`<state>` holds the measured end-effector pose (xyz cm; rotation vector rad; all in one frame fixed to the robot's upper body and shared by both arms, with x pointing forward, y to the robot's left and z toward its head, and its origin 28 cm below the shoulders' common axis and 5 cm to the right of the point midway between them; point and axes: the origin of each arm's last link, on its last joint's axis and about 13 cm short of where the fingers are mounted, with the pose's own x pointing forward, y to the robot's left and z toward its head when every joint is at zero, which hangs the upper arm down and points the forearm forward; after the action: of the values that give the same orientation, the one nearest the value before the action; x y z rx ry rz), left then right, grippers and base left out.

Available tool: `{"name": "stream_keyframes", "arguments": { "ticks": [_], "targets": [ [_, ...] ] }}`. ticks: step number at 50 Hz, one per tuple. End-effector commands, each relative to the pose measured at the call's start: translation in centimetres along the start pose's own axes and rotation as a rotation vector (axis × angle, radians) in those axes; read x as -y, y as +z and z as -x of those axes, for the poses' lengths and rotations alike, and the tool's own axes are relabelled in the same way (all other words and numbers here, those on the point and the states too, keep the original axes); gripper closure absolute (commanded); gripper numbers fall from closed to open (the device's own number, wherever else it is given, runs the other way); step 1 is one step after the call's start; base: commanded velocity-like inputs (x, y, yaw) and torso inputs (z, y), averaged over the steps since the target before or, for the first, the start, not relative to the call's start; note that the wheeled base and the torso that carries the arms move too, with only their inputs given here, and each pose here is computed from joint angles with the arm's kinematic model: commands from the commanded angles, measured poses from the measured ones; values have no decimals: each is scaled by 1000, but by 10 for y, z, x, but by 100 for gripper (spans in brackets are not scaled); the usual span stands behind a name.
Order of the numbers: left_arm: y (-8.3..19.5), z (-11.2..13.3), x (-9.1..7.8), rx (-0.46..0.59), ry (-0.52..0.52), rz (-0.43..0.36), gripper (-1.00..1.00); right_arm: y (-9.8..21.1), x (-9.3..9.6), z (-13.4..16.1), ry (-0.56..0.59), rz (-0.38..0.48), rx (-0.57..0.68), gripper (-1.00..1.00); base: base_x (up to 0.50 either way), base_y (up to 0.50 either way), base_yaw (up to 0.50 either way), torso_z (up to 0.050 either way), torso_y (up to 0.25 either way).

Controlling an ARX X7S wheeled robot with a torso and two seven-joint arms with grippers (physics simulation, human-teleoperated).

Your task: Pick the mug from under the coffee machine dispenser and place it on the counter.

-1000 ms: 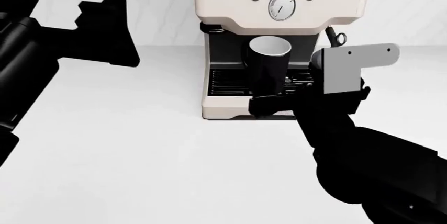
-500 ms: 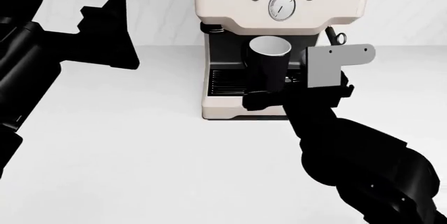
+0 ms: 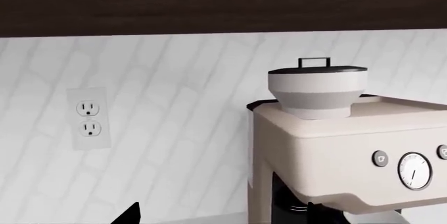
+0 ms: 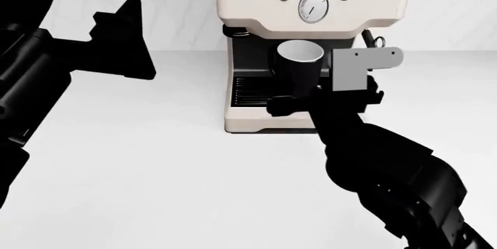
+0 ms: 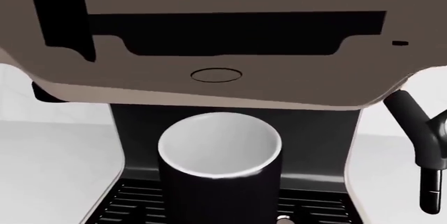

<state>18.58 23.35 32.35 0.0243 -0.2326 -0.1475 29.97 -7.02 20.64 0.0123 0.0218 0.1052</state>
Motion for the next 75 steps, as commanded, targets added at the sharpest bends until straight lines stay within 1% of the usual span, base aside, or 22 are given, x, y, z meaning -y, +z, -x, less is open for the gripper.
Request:
{"name": "stream_keyframes", "arguments": {
  "ticks": [1, 19, 27, 36, 62, 75],
  "targets": [
    [-1, -1, 0, -4, 1, -1, -100, -3, -1, -7, -3, 6, -3, -100, 0, 0, 0, 0, 0],
    [-2, -1, -1, -3, 3, -5, -100, -7, -3, -12, -17, 6, -14, -100, 0, 0, 0, 0, 0],
    [-4, 0, -2, -6, 6, -4, -100, -10, -2, -16, -16, -5, -22, -100, 0, 0, 0, 0, 0],
    [-5, 0, -4, -5, 11, -1, -100, -9, 0, -21, -40, -5, -22, -100, 0, 0, 0, 0, 0],
    [-8, 0, -5, -10, 13, -4, -100, -10, -2, -26, -4, 9, -27, -100, 0, 0, 0, 0, 0],
    [-9, -1, -6, -12, 17, -6, -100, -13, 0, -29, -18, 2, -33, -100, 0, 0, 0, 0, 0]
  ]
}}
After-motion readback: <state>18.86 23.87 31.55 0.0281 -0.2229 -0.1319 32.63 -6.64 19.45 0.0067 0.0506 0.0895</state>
